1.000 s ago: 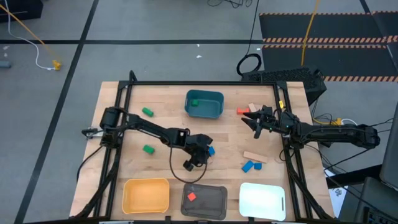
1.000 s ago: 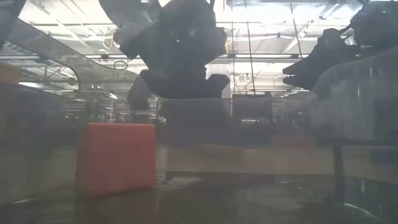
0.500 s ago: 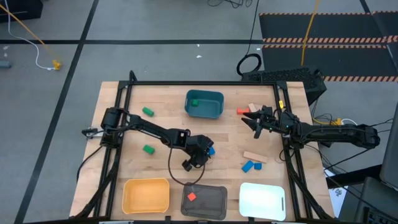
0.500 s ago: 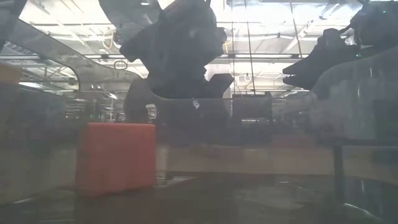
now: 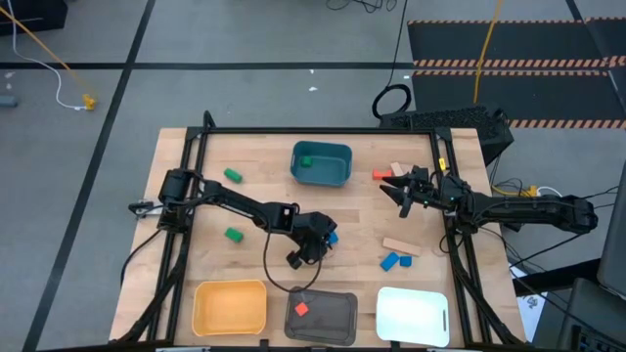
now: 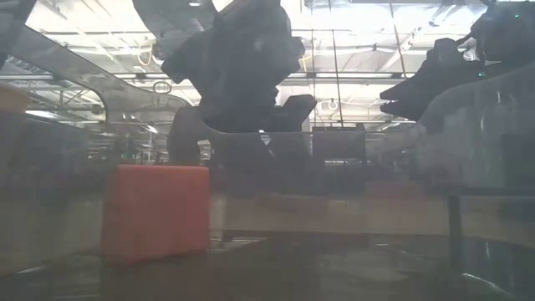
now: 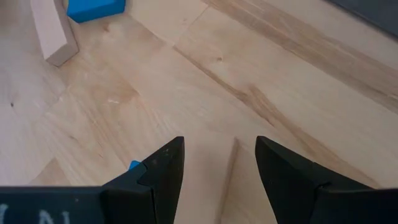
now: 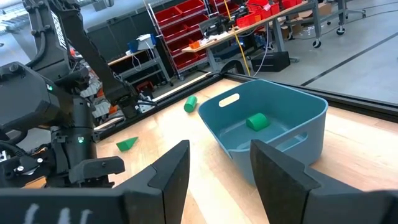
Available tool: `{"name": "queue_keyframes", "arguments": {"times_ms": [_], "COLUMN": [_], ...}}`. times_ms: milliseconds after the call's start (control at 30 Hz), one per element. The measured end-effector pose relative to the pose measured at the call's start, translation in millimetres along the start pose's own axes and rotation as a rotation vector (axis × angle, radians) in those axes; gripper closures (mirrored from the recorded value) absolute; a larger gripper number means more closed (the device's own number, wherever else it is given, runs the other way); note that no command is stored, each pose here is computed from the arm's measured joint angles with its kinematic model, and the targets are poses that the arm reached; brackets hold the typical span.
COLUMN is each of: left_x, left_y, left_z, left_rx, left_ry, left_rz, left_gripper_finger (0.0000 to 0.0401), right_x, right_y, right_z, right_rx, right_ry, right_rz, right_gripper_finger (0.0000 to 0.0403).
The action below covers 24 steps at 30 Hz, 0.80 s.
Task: Sort & place blocks by color
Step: Put the bottom left light brown block into the white bin
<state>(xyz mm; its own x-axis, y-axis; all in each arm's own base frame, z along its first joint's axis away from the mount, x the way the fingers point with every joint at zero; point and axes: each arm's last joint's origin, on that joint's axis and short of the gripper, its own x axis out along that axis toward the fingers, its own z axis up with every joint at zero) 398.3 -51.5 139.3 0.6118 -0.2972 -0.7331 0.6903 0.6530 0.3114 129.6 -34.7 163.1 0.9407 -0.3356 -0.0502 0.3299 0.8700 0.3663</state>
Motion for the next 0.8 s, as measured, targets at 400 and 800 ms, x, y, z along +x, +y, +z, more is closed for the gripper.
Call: {"name": "queue_keyframes", "arguments": {"times_ms": [400, 800], "left_x": [-11, 0], "left_y": [22, 15], "left_z": [28, 16], "left_rx": [-0.032, -0.079], "left_ry": [-0.035, 0.056], "left_rz": [0.057, -0.041], "left_gripper_finger": [0.0201, 0.0201], "right_x": [0, 0], "right_y": [0, 0], "right_z": [0, 0], "right_rx": [0.0, 0.0], "right_ry": [0.0, 0.001], "right_rz": [0.0, 0.0], "right_gripper_finger": [0.0243, 0.0243]}}
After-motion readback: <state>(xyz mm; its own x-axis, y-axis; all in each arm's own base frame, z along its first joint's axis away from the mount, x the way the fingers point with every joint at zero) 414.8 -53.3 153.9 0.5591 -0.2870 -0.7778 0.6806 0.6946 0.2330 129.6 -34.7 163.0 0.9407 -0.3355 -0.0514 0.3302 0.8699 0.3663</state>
